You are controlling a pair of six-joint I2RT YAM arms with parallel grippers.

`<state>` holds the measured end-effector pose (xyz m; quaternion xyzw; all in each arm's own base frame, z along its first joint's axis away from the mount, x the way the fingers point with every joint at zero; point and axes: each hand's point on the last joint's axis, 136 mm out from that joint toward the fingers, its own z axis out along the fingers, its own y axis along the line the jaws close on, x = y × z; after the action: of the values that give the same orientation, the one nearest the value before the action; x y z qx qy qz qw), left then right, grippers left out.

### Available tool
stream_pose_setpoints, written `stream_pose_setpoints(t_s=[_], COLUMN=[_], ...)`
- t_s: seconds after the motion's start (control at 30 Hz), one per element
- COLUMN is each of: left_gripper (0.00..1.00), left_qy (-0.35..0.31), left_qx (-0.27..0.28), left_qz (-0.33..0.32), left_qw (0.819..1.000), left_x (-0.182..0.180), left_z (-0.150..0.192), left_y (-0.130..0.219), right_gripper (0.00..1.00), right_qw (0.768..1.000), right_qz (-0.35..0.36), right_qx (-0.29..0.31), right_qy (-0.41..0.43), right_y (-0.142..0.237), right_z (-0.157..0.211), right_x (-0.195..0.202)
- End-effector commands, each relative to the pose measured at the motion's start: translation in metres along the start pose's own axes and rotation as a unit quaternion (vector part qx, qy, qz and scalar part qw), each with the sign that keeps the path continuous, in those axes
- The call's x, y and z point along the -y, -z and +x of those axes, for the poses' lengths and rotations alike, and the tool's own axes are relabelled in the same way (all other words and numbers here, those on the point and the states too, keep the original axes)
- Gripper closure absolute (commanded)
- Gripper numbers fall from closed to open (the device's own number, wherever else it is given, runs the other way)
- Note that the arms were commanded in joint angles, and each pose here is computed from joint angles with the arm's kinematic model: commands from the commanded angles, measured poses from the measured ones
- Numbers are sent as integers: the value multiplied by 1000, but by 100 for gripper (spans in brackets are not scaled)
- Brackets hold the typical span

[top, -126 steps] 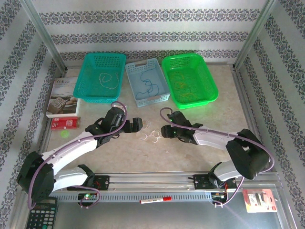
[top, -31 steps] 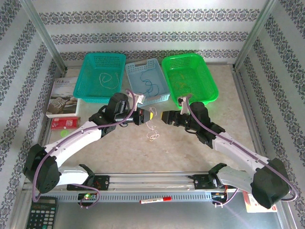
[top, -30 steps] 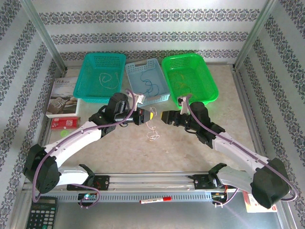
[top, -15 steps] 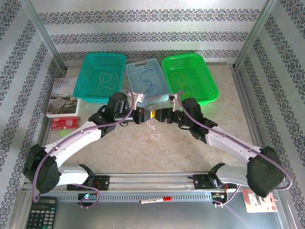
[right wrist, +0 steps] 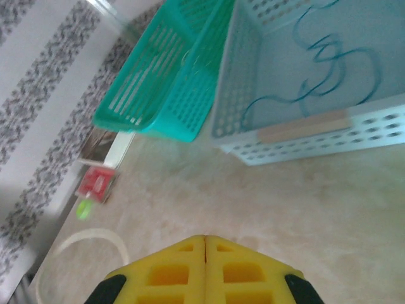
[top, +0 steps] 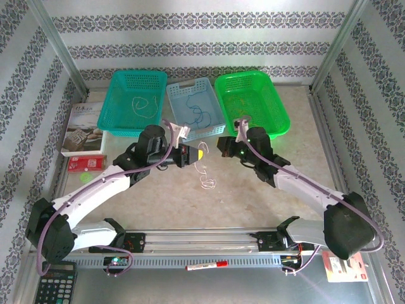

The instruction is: Untangle the cables

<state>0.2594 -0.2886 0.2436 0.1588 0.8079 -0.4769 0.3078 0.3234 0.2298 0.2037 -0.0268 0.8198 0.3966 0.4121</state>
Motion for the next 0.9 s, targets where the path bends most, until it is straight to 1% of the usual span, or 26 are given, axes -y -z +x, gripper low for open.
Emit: stream_pose_setpoints(t_s=[0.0, 0.1, 0.17, 0.2, 0.3, 0.37, 0.5, 0.63, 0.87], left_gripper=[100, 100, 100, 100, 100, 100, 100, 100, 100], left_qy=[-5, -3, -3, -3, -7, -9, -15, -21, -29], left_qx=[13, 13, 16, 16, 19, 20, 26, 31, 41], left_qz=[20, 23, 26, 27, 37, 42, 56, 78, 111], left_qw=[1000, 1000, 1000, 999, 999, 999, 998, 996, 993], left_x=[8, 9, 9, 10, 15, 18, 27, 38, 55], left_z=[0, 1, 0, 0, -2, -5, -12, -19, -30], left_y=[3, 3, 4, 4, 5, 5, 6, 7, 10], right_gripper=[100, 100, 100, 89, 63, 55, 45, 39, 36], right_qw=[998, 998, 999, 999, 999, 999, 997, 993, 992], right_qz=[16, 7, -5, -14, -35, -45, -66, -87, -96], right_qx=[57, 55, 42, 32, 7, -9, -36, -56, -71], right_qy=[-1, 4, 5, 8, 20, 23, 32, 48, 48], right_y=[20, 27, 29, 30, 29, 28, 27, 25, 15], right_z=[-23, -23, -16, -10, 9, 23, 48, 66, 79], right_x=[6, 0, -4, -6, -11, -10, -11, -17, -17])
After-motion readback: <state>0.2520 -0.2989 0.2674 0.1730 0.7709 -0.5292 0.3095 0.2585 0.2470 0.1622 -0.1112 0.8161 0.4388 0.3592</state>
